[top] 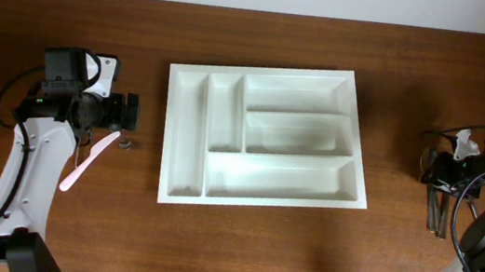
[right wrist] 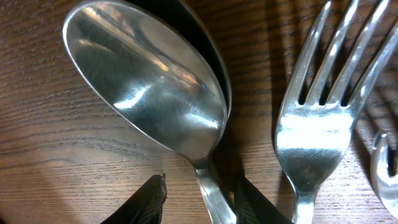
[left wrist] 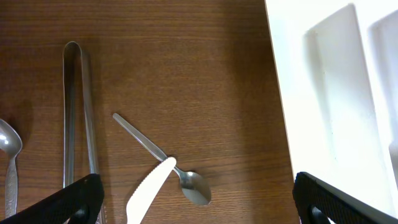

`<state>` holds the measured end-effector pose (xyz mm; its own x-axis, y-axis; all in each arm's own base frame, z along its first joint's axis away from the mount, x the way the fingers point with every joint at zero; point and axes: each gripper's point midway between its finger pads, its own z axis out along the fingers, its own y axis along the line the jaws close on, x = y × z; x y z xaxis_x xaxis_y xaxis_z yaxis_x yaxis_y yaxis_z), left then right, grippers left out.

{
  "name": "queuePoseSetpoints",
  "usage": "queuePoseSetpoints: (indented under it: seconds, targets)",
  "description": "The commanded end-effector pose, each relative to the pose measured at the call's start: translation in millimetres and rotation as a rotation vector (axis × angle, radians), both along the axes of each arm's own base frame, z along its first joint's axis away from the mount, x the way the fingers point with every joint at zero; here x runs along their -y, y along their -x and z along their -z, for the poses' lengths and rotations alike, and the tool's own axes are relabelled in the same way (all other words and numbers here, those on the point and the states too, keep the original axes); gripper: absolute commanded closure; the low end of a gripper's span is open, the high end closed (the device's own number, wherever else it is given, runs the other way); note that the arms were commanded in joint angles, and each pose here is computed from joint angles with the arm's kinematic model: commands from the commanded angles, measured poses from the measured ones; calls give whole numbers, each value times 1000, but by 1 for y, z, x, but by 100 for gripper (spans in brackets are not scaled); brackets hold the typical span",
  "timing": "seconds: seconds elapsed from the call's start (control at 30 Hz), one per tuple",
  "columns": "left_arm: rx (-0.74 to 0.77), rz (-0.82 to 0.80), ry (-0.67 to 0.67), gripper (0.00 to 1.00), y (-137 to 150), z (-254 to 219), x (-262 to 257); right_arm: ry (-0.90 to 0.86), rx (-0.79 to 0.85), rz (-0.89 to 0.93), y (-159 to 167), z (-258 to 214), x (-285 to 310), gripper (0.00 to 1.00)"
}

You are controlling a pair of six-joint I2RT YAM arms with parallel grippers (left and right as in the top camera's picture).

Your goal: Pack container

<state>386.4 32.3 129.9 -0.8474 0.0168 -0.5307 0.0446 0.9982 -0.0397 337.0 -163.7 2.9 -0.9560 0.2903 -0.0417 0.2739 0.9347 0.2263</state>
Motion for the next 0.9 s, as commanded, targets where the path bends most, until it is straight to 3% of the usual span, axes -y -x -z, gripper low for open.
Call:
queuePoseSetpoints:
  seconds: [0.0, 0.67, 0.87]
  targets:
    - [15, 20, 5, 1, -5, -5, 1, -29, 3, -5, 0, 3, -3, 62]
    - [15, 20, 5, 1, -5, -5, 1, 33, -1, 0, -3, -12, 13, 62]
    - [15, 20, 5, 1, -5, -5, 1, 25, -23, -4, 4, -14, 13, 58]
